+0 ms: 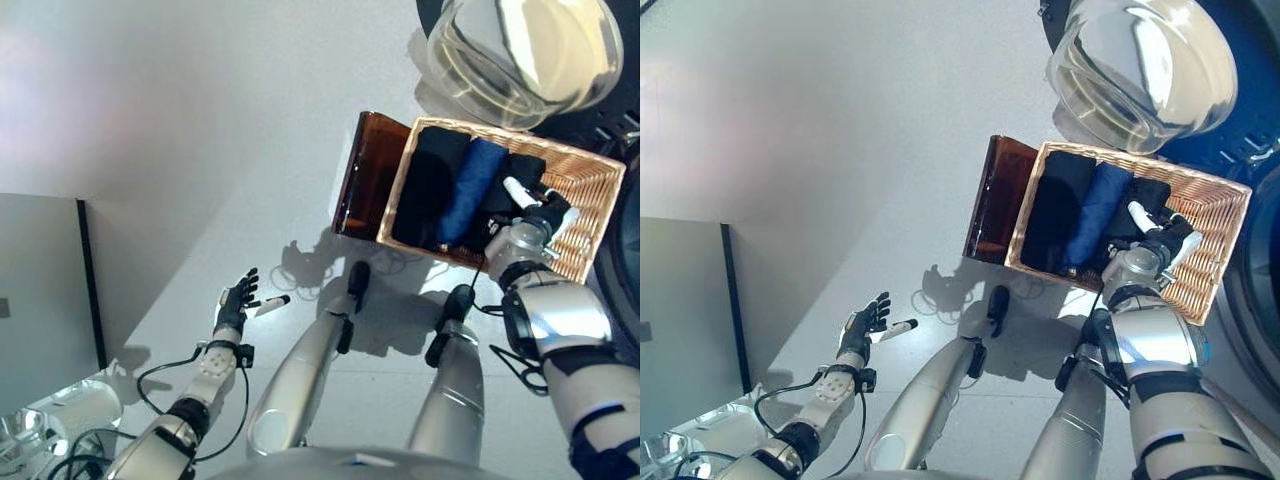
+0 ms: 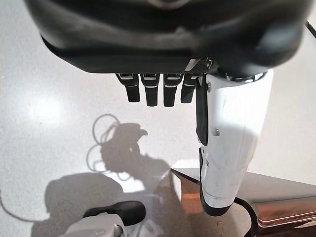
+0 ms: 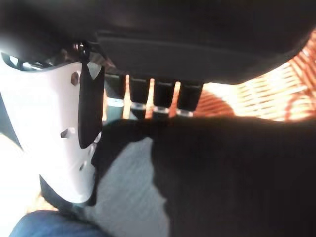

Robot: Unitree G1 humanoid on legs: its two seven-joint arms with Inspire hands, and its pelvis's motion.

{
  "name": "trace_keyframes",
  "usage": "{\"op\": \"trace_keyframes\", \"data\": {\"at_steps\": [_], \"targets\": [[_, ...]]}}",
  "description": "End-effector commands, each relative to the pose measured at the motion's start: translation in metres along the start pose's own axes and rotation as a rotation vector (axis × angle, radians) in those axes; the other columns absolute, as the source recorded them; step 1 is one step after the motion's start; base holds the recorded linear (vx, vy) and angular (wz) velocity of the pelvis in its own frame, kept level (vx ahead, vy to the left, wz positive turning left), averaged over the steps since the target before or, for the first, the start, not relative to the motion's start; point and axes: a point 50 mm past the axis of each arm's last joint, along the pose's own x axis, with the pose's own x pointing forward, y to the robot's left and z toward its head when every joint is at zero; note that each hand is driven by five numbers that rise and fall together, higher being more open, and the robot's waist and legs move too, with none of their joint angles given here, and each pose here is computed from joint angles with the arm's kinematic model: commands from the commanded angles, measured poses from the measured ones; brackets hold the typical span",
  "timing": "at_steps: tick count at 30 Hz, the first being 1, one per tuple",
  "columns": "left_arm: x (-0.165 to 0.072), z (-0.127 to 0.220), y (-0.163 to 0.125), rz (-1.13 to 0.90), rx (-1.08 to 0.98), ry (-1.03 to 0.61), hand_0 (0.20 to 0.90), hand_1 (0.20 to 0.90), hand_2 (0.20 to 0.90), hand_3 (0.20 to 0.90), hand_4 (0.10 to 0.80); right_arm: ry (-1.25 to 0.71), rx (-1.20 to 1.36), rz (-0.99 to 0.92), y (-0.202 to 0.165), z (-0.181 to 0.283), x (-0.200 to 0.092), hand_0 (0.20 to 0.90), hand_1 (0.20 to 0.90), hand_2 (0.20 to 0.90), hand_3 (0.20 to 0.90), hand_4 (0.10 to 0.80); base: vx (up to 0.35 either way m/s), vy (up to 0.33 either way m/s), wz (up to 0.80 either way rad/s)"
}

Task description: Pick up the clothes and place them into the washing machine

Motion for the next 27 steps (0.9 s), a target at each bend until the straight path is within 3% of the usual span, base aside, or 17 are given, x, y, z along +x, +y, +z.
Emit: {"op": "trace_keyframes", "data": {"at_steps": [1, 17, 27], "targets": [[-0.006, -0.011, 0.018, 0.089, -0.02, 0.016, 0.9, 0.9, 0.9, 0.9, 0.8, -0.13, 0.047, -0.016, -0.006, 0.036, 0.007, 0.2, 0.2, 0.2, 0.2, 0.3, -0.001, 0.014, -0.1], [-0.009, -0.017, 0.019, 0.093, -0.03, 0.038, 0.9, 0.9, 0.9, 0.9, 0.8, -0.144, 0.227, -0.034, -0.015, 0.036, 0.009, 0.2, 0.2, 0.2, 0.2, 0.3, -0.012, 0.011, -0.07], [-0.017, -0.033, 0.015, 0.1, -0.107, 0.103, 0.9, 0.9, 0.9, 0.9, 0.8, -0.087, 0.487, 0.014, -0.009, -0.001, -0.004, 0.2, 0.2, 0.2, 0.2, 0.3, 0.009, -0.014, -0.17]]}}
